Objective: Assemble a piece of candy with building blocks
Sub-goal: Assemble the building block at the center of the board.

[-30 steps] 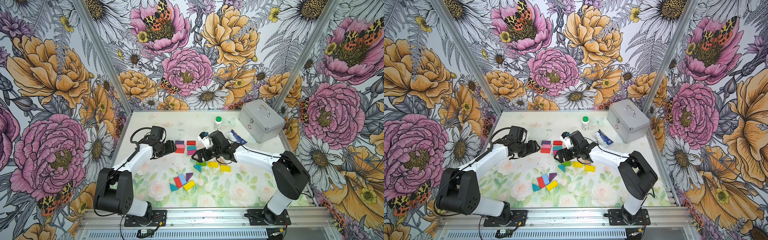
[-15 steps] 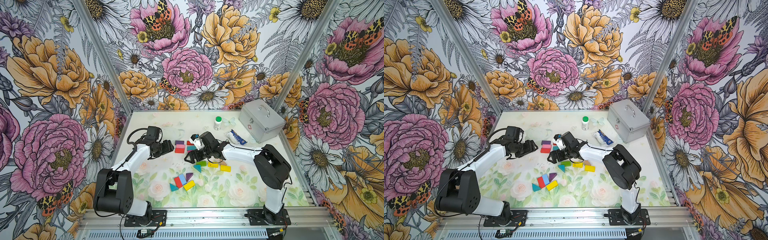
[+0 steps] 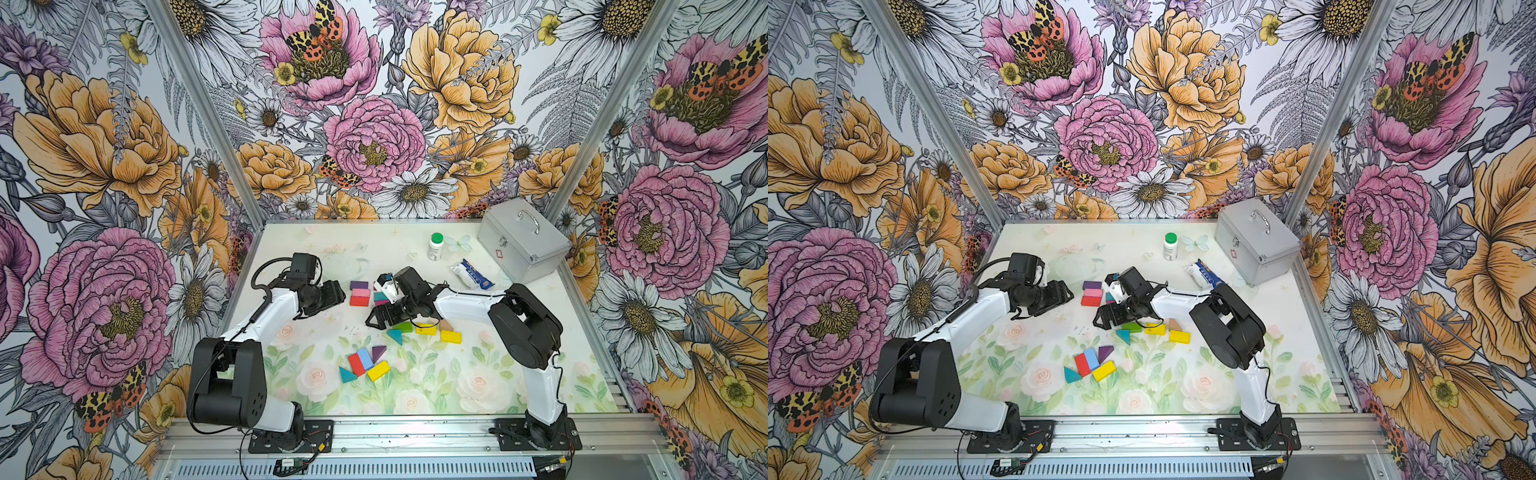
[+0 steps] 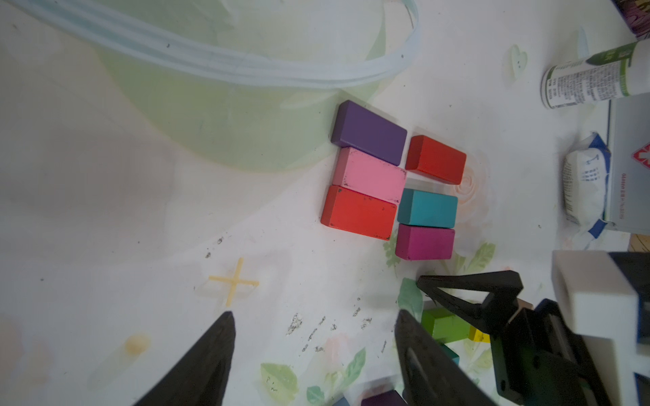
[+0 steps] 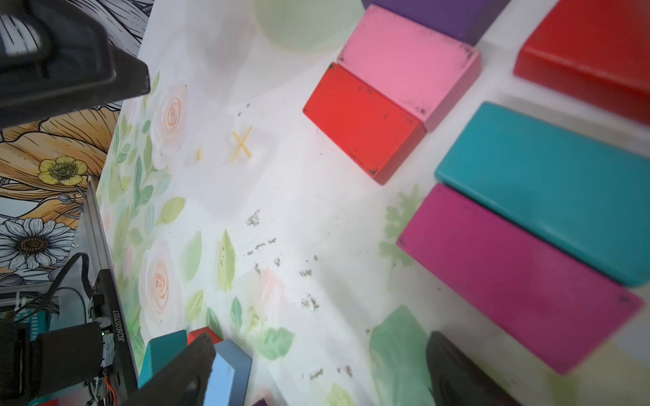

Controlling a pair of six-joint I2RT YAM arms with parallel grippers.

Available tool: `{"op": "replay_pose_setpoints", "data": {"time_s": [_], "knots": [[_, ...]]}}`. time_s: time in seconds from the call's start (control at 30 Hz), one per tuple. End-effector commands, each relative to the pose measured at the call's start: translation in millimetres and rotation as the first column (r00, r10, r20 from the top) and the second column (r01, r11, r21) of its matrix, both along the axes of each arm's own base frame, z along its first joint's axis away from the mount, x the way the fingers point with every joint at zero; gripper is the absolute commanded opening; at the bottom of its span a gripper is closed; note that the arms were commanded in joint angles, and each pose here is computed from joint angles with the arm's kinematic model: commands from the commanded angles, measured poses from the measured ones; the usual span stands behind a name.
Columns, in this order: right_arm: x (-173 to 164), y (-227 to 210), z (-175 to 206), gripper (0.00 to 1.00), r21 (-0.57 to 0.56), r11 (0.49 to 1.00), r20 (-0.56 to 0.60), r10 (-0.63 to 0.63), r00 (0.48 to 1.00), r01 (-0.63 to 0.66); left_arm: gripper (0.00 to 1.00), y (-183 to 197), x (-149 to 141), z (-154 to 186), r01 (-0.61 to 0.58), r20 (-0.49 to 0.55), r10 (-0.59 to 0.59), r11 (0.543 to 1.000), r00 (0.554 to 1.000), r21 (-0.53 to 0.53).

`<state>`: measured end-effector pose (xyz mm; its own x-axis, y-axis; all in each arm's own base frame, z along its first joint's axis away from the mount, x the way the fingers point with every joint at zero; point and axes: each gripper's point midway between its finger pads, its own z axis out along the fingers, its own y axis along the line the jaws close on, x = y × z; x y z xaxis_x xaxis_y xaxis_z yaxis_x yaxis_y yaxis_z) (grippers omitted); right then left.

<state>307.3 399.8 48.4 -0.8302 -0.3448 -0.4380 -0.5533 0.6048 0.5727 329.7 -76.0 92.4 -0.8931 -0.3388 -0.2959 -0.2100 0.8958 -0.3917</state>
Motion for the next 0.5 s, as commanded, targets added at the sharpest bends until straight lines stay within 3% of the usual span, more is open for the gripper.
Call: {"op": "replay_pose_setpoints", "data": {"time_s": [0.0,0.47], "knots": [[8.0,7.3,-3.2,0.95,0.002,1.0,0.019,-0.003,1.0,0.003,0.72,0.5,-2.3,4.8,0.019,0.019,-0.019,1.0,1.0,-0.002],[24.7,7.7,-9.8,0.94,-0.014,0.999,0.04,-0.03,0.999,0.031,0.72,-1.0,-2.5,5.1,0.023,0.019,-0.023,1.0,1.0,-0.008]]}}
